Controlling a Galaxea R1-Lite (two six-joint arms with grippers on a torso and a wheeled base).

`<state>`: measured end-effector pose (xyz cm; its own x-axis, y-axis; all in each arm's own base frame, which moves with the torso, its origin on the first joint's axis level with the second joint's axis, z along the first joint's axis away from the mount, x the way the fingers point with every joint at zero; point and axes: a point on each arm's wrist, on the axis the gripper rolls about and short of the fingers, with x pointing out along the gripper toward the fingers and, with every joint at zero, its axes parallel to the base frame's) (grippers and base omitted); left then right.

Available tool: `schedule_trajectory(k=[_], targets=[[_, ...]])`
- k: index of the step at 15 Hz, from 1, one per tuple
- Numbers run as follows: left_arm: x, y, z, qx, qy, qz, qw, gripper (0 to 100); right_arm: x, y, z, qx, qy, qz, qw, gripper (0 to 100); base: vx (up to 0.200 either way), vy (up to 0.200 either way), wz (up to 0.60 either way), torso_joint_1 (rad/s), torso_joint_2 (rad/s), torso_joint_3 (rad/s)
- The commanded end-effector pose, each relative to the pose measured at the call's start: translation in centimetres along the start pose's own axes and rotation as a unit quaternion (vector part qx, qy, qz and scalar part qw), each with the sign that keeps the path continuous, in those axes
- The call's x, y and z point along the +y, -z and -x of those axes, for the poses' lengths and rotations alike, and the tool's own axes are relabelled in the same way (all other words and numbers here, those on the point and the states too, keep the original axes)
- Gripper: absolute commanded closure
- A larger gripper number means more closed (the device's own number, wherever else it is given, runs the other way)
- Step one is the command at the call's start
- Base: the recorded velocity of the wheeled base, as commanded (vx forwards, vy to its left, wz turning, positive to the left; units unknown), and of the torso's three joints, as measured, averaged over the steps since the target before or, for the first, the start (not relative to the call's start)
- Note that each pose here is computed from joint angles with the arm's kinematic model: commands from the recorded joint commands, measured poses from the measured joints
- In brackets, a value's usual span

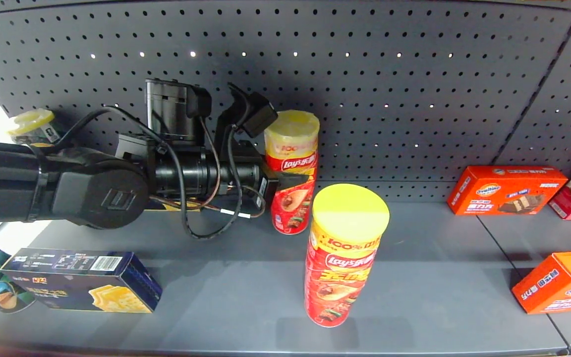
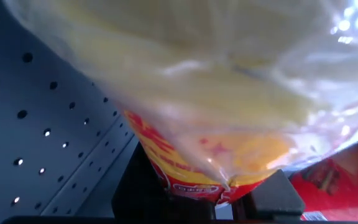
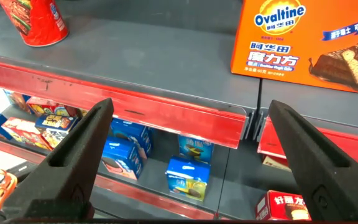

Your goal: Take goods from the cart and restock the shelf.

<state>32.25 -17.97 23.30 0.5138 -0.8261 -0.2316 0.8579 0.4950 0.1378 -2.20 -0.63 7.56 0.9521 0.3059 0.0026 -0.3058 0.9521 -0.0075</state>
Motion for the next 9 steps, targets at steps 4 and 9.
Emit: schedule_trajectory(k=[4, 9], targets=[[0.1, 0.5, -1.3, 0.005, 0.007, 0.003, 1.0000, 100, 0.0, 0.0, 0.0, 0.001, 0.000, 0.000, 1.000, 0, 0.000, 0.000, 0.00, 0.000, 0.00, 0.000], [0.2, 1.1, -2.2, 0.011, 0.011, 0.006, 0.9999, 100, 0.0, 0.0, 0.0, 0.001, 0.000, 0.000, 1.000, 0, 0.000, 0.000, 0.00, 0.000, 0.00, 0.000]])
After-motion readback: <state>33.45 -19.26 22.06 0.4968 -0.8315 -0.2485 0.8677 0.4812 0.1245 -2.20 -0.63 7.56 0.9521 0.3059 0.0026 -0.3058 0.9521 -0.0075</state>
